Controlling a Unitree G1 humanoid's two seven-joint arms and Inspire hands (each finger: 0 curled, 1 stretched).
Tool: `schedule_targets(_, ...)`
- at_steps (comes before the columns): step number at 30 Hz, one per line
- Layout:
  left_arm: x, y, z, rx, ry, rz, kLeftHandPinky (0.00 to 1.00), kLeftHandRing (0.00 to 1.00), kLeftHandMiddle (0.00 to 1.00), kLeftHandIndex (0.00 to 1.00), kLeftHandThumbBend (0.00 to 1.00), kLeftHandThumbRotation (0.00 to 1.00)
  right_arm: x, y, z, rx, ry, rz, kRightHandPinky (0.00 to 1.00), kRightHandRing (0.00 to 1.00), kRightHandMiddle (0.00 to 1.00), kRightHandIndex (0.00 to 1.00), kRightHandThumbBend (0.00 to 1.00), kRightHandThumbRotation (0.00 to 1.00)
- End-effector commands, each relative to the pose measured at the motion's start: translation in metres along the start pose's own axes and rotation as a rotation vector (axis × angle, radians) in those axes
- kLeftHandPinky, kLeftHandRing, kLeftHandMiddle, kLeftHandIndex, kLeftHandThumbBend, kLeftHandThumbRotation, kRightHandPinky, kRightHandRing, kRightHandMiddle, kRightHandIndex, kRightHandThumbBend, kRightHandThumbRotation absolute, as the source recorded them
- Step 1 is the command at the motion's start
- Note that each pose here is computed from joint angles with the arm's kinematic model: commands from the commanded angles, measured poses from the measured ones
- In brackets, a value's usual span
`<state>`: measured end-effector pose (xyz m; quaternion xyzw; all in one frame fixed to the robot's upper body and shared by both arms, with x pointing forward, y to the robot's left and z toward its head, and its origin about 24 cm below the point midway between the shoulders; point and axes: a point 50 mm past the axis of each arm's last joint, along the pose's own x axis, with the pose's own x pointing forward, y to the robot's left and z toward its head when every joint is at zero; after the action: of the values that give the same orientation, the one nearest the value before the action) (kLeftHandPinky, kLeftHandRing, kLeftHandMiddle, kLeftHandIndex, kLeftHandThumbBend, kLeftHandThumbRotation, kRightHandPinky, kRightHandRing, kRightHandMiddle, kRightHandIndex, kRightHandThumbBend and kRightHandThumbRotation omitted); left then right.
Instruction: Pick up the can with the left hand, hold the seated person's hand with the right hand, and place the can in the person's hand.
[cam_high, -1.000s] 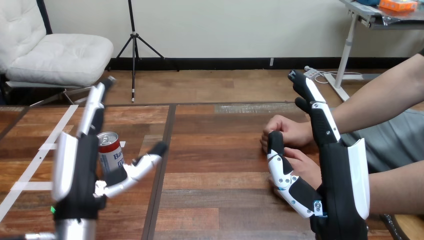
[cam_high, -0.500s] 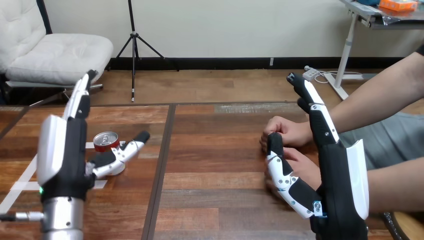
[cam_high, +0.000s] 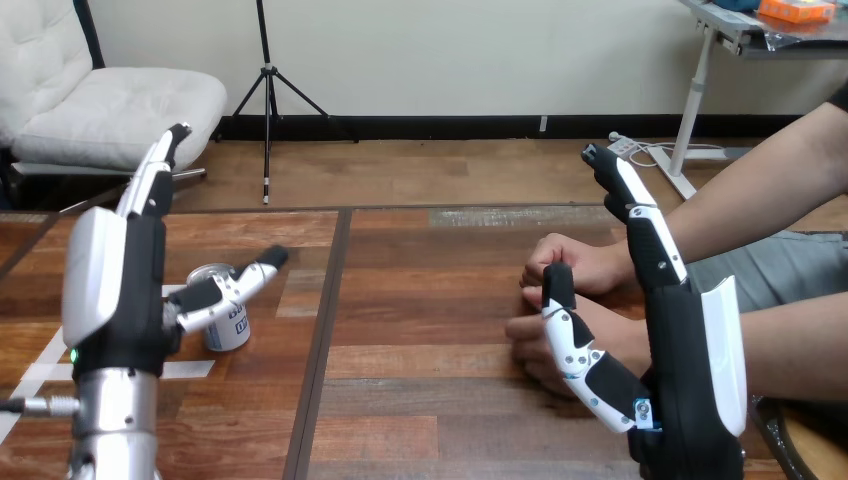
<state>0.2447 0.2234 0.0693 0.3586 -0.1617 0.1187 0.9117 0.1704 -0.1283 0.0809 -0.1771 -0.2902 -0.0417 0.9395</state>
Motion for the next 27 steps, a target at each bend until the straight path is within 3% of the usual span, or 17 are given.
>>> schedule_targets(1,0.024,0.004,0.007,0.024,-0.046,0.007,0.80,0.90,0.93,0.93,0.77,0.22,0.014,-0.001,0.004,0.005,-0.077,-0.005,0.89,0.91,0.92,0.89,0.17,0.00)
schedule_targets(27,0.045,0.000,-0.007,0.114,-0.016,-0.051,0.83,0.91,0.92,0.90,0.79,0.24,0.014,-0.002,0.004,-0.007,-0.076,0.002,0.88,0.91,0.92,0.88,0.18,0.00)
